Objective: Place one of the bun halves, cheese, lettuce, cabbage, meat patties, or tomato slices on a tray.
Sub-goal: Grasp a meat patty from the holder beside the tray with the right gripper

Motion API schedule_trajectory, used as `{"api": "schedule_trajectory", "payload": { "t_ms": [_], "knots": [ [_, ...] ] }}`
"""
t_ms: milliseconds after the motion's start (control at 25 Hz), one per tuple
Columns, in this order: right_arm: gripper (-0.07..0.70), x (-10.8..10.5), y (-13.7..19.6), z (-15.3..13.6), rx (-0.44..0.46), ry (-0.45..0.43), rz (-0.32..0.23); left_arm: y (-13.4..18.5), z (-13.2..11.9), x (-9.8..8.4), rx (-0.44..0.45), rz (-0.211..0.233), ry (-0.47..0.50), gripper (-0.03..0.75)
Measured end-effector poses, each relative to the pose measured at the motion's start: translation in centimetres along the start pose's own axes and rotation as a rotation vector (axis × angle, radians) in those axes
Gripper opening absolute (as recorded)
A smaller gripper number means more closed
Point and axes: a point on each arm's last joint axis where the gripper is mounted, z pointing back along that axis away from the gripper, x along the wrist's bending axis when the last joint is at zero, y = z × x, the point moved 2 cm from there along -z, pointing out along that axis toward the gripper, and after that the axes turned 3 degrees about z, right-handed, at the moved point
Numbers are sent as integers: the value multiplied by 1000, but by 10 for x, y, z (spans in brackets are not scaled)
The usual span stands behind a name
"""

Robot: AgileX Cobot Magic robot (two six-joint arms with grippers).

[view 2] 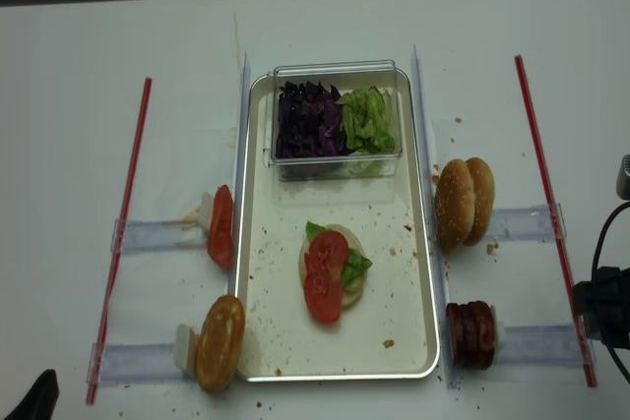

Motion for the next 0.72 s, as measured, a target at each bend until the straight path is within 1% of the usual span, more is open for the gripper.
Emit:
{"api": "schedule_trajectory", "payload": {
  "t_ms": [200, 360, 520, 600, 720],
  "knots": [
    [538, 5, 0, 0, 1, -41, 10, 0, 0, 0, 0, 0, 0, 616],
    [538, 6, 0, 0, 6, -56, 17, 0, 0, 0, 0, 0, 0, 616],
    [537, 9, 1, 0, 16, -83, 15, 0, 0, 0, 0, 0, 0, 616],
    [524, 11, 2, 0, 24, -87, 26, 0, 0, 0, 0, 0, 0, 616],
    [498, 17, 3, 0, 32, -95, 70, 0, 0, 0, 0, 0, 0, 616]
  ]
}}
